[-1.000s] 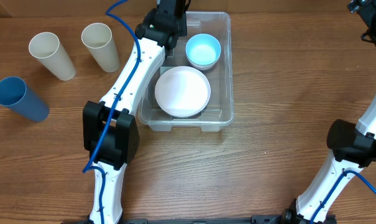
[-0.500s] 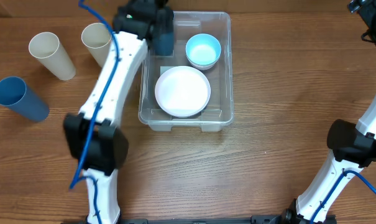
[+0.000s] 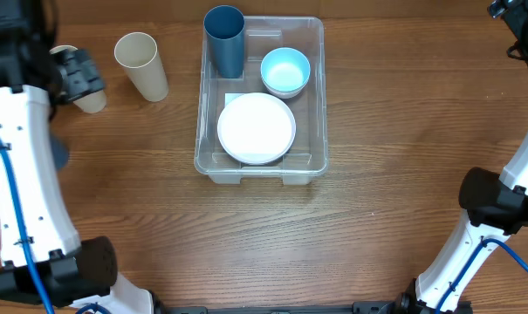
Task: Pack container
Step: 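Release the blue cup and move the left gripper to the other blue cup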
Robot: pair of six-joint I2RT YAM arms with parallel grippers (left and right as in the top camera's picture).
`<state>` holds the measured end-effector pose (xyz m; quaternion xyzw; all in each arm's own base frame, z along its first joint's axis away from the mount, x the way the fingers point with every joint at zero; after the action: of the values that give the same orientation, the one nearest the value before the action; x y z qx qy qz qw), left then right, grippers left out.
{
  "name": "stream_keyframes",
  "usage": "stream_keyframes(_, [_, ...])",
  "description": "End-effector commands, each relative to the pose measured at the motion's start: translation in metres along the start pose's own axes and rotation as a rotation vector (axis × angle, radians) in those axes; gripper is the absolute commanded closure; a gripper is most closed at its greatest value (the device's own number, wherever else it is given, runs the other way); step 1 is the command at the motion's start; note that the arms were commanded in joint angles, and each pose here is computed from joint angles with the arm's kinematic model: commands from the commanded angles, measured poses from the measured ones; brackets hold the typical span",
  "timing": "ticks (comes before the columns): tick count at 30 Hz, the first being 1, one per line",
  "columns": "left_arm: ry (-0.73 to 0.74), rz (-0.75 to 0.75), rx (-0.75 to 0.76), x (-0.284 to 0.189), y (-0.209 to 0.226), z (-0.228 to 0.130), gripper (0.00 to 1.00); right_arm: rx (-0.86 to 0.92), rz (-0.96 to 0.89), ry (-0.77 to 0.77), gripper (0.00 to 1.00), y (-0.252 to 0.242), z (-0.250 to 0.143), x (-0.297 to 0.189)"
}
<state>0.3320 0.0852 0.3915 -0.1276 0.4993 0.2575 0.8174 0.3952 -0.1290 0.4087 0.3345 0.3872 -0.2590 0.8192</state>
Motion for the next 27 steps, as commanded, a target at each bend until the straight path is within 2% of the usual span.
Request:
stream_keyframes(1, [0.099, 0.004, -0.049, 0.048, 0.029, 0.009, 0.00, 0.002, 0.008, -0.011, 0.00, 0.002, 0.000, -0.004])
stream_keyframes(3, [0.131, 0.014, -0.078, 0.085, 0.044, 0.011, 0.00, 0.002, 0.008, -0.011, 0.00, 0.002, 0.000, -0.004])
stream_keyframes(5, [0.120, -0.036, -0.035, 0.111, 0.043, 0.017, 0.00, 0.001, 0.008, -0.011, 0.00, 0.002, 0.000, -0.004])
stream_keyframes(9, [0.090, -0.045, 0.058, 0.151, 0.037, 0.030, 0.00, 0.001, 0.008, -0.011, 0.00, 0.002, 0.000, -0.004])
stream_keyframes(15, [0.185, -0.028, 0.104, 0.205, 0.034, 0.025, 0.00, 0.001, 0.008, -0.011, 0.00, 0.002, 0.000, -0.004])
stream_keyframes(16, [0.212, -0.026, 0.102, 0.213, 0.033, 0.022, 0.07, 0.002, 0.008, -0.011, 0.00, 0.002, 0.000, -0.004])
stream_keyframes(17, [0.230, -0.023, 0.096, 0.218, 0.033, 0.019, 0.21, 0.002, 0.008, -0.011, 0.00, 0.002, 0.000, -0.004])
stream_keyframes(18, [0.237, -0.022, 0.089, 0.219, 0.033, 0.018, 0.45, 0.001, 0.008, -0.011, 0.00, 0.002, 0.000, -0.004])
stream_keyframes(19, [0.239, -0.020, 0.073, 0.218, 0.033, 0.018, 0.62, 0.001, 0.008, -0.011, 0.00, 0.002, 0.000, -0.004])
stream_keyframes(22, [0.253, -0.014, 0.038, 0.217, 0.033, 0.016, 0.92, 0.001, 0.008, -0.011, 0.00, 0.002, 0.000, -0.004])
stream_keyframes(23, [0.270, -0.019, 0.014, 0.213, 0.033, 0.014, 0.96, 0.001, 0.008, -0.011, 0.00, 0.002, 0.000, -0.004])
stream_keyframes(27, [0.316, -0.133, 0.002, 0.183, 0.027, 0.020, 0.96, 0.002, 0.008, -0.011, 0.00, 0.002, 0.000, -0.004])
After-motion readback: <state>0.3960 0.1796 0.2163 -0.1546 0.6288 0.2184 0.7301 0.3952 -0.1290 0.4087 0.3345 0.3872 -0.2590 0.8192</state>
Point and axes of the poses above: each gripper's point midway between its finger pads, its own x axis out along the fingers, its own y axis along the line the jaws close on, z = x × y, the point moved 10 cm from there along -x, back along the fingers, and after that the axes turned 1 degree about -x, right-handed, at the moved point
